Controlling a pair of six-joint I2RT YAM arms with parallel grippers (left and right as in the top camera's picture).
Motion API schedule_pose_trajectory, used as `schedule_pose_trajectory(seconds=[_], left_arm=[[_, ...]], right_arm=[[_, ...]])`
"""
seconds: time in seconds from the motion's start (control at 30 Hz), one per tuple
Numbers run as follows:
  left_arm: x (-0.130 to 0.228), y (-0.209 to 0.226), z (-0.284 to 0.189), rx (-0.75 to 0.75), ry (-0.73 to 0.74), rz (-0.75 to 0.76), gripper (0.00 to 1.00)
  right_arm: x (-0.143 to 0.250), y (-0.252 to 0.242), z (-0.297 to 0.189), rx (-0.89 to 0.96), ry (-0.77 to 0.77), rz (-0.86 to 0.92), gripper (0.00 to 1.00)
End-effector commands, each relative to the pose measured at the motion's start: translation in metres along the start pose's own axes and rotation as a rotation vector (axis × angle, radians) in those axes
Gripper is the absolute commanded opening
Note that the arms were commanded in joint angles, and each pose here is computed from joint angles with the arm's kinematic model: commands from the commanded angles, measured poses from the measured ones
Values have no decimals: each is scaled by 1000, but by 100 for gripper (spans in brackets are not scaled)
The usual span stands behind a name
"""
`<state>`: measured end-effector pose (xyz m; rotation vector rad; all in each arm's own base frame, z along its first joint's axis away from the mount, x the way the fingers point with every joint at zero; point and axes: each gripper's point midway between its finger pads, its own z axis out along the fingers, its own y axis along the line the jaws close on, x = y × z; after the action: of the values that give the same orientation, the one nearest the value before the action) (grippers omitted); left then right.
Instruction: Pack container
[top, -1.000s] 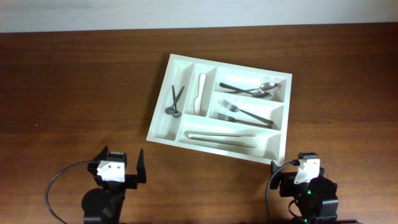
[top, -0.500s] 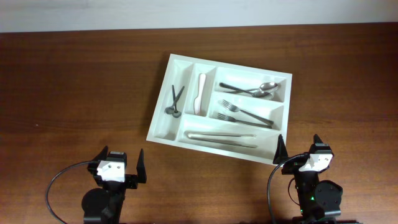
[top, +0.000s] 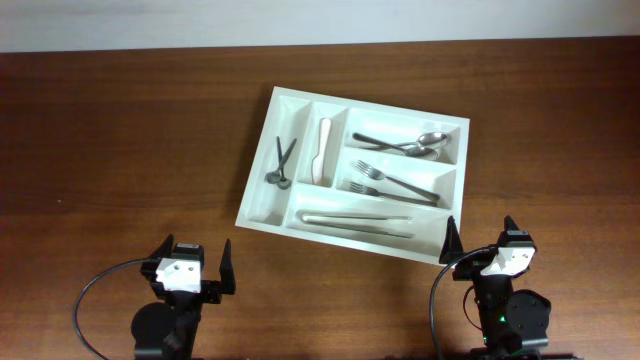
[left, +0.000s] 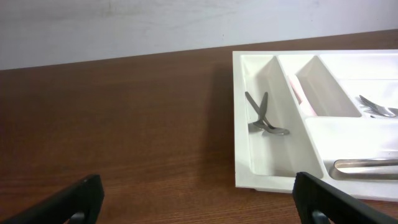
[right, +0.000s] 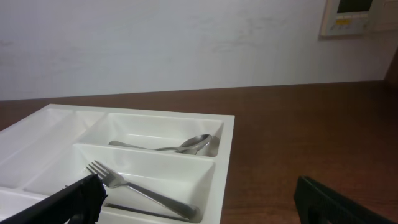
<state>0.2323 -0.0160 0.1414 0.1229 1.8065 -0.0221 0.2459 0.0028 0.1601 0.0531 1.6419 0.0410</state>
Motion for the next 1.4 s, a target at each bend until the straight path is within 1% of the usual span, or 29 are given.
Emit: schedule_pose_trajectory(seconds=[0.0,0.77,0.87,1.0,1.37], left_arm=[[1,-1,0,9,-4,18,99],[0,-1,0,9,-5,19,99],[-4,-1,1,7,-30,20,99],[-19,0,9,-3,-170,28,99],[-20,2,9,-13,-169,27,99]], right_arm=[[3,-2,0,10,-1,-3,99],[3,-2,0,10,0,-4,99],[3,-2,0,10,0,-4,99],[3,-2,0,10,0,-4,99],[3,-2,0,10,0,-4,99]])
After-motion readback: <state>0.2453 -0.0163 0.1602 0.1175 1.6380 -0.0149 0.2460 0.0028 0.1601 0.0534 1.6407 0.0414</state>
